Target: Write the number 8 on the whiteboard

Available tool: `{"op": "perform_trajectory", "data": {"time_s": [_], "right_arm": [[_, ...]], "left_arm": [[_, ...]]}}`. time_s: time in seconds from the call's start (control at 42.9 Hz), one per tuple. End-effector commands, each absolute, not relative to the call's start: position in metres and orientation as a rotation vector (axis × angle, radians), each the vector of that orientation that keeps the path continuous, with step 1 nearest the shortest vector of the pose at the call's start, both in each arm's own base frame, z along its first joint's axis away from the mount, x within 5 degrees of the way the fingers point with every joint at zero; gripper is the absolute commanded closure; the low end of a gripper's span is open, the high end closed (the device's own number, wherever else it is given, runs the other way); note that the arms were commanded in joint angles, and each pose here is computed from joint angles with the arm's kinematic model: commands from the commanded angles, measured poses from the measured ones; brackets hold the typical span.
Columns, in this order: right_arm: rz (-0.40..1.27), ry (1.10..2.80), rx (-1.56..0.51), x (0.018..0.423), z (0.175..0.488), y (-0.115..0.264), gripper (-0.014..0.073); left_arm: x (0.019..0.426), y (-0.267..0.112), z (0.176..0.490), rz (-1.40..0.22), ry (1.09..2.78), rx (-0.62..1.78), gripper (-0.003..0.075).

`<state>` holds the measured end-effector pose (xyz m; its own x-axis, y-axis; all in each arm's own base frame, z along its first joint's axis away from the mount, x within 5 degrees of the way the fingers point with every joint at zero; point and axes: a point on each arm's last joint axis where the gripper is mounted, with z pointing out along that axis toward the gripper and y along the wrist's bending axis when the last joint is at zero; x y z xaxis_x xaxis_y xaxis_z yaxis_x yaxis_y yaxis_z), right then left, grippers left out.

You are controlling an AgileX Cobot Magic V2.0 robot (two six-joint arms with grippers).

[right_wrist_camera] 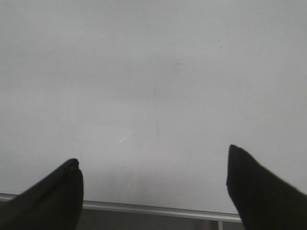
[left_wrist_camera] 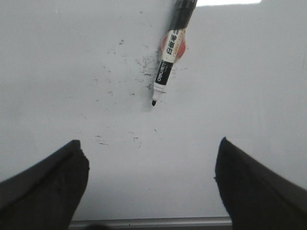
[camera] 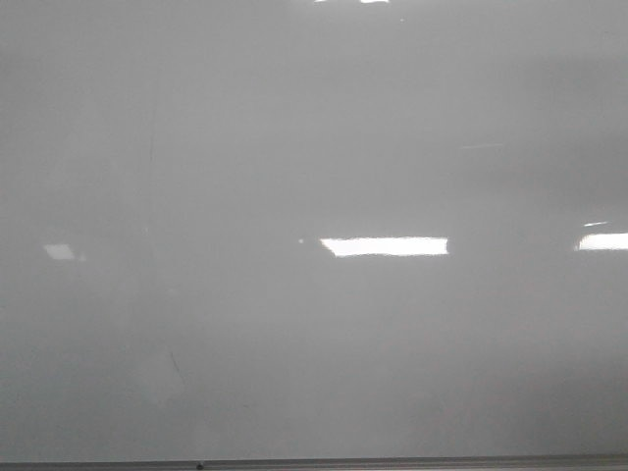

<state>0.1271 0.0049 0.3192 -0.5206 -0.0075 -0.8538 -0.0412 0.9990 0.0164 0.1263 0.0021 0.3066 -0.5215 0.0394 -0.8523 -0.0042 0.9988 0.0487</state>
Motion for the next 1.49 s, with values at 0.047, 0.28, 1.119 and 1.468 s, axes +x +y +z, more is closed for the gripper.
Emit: {"op": "perform_trajectory", "data": {"time_s": [0.047, 0.28, 1.119, 1.468], "right_arm": [[0.018, 2.029, -0.045, 0.131, 0.334, 0.004, -0.0059], [0.018, 2.029, -0.045, 0.131, 0.334, 0.004, -0.0059], [0.018, 2.029, -0.045, 0.131, 0.334, 0.004, -0.0059], [0.017, 2.028, -0.045, 0.131, 0.334, 0.004, -0.0059]], "left_arm": [[0.156, 0.000, 0.324, 0.051, 2.082, 0.048, 0.0158], [0.201, -0.001, 0.318, 0.052, 2.174, 0.057, 0.0158], [0.300, -0.005, 0.265, 0.060, 2.177, 0.124, 0.0225], [0.304, -0.005, 0.260, 0.060, 2.173, 0.128, 0.0559]]}}
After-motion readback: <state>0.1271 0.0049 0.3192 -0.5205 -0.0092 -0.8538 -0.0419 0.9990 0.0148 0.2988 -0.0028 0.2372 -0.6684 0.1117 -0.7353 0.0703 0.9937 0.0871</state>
